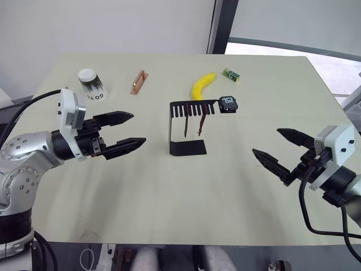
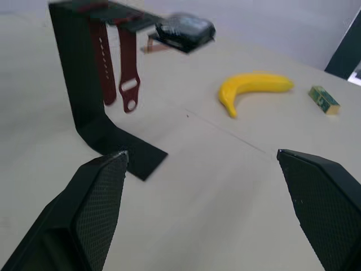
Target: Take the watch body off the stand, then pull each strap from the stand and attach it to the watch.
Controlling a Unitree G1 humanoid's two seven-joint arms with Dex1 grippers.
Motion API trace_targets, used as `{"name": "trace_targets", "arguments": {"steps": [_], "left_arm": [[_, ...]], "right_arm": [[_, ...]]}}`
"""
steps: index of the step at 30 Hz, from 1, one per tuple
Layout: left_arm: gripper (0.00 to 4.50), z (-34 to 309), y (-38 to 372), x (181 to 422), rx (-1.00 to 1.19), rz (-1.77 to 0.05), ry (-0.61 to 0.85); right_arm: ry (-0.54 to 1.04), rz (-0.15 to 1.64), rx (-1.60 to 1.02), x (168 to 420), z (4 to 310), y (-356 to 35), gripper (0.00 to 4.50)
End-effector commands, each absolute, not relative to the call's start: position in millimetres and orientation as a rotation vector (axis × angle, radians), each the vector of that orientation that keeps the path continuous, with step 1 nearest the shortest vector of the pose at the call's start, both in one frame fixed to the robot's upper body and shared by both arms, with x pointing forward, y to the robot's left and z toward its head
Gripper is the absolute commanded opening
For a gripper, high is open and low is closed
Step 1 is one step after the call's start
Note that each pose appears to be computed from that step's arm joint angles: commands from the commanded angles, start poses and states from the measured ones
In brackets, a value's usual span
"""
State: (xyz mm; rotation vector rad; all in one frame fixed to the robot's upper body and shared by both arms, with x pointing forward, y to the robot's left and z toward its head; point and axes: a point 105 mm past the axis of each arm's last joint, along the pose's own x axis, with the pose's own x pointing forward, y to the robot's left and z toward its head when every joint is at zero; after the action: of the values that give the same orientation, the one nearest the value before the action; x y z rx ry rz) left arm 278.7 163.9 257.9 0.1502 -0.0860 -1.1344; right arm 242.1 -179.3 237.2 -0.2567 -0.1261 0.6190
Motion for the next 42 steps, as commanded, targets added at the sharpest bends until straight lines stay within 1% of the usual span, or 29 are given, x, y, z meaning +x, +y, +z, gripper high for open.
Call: {"name": "trace_targets", "arguments": {"steps": [1,5,8,11,15,16,19,24,30,42], "left_arm": [[4.5,271.9,159.5,278.4,0.2,-1.18,-0.13],[4.5,277.9,151.5,283.5,0.244,-1.211,-0.158],[4.5,281.7,142.9,285.3,0.255,-1.242,-0.185],[4.5,282.5,134.9,285.4,0.27,-1.269,-0.193],[4.5,283.1,127.8,286.2,0.293,-1.286,-0.206],[4.5,283.4,127.3,286.5,0.294,-1.286,-0.209],[4.5,283.5,124.0,286.3,0.298,-1.293,-0.221],[4.5,282.1,117.4,284.0,0.303,-1.308,-0.234],[4.5,286.2,112.9,282.7,0.296,-1.308,-0.263],[4.5,285.8,112.3,284.7,0.302,-1.301,-0.268]], "right_arm": [[-0.2,0.639,-0.207,238.4,254.9,-162.7,4.47],[-0.225,0.655,-0.161,240.7,266.3,-147.0,4.47],[-0.212,0.6,-0.106,250.5,270.2,-140.8,4.47],[-0.209,0.605,-0.056,254.6,274.5,-132.7,4.47],[-0.174,0.625,-0.1,261.7,272.1,-120.2,4.47],[-0.17,0.623,-0.107,262.7,272.0,-119.2,4.47],[-0.165,0.537,-0.058,276.2,275.0,-120.7,4.47],[-0.17,0.524,-0.062,278.7,277.3,-113.4,4.47],[-0.149,0.416,-0.008,290.7,277.3,-118.4,4.47],[-0.119,0.364,0.055,300.6,274.4,-112.9,4.47]]}}
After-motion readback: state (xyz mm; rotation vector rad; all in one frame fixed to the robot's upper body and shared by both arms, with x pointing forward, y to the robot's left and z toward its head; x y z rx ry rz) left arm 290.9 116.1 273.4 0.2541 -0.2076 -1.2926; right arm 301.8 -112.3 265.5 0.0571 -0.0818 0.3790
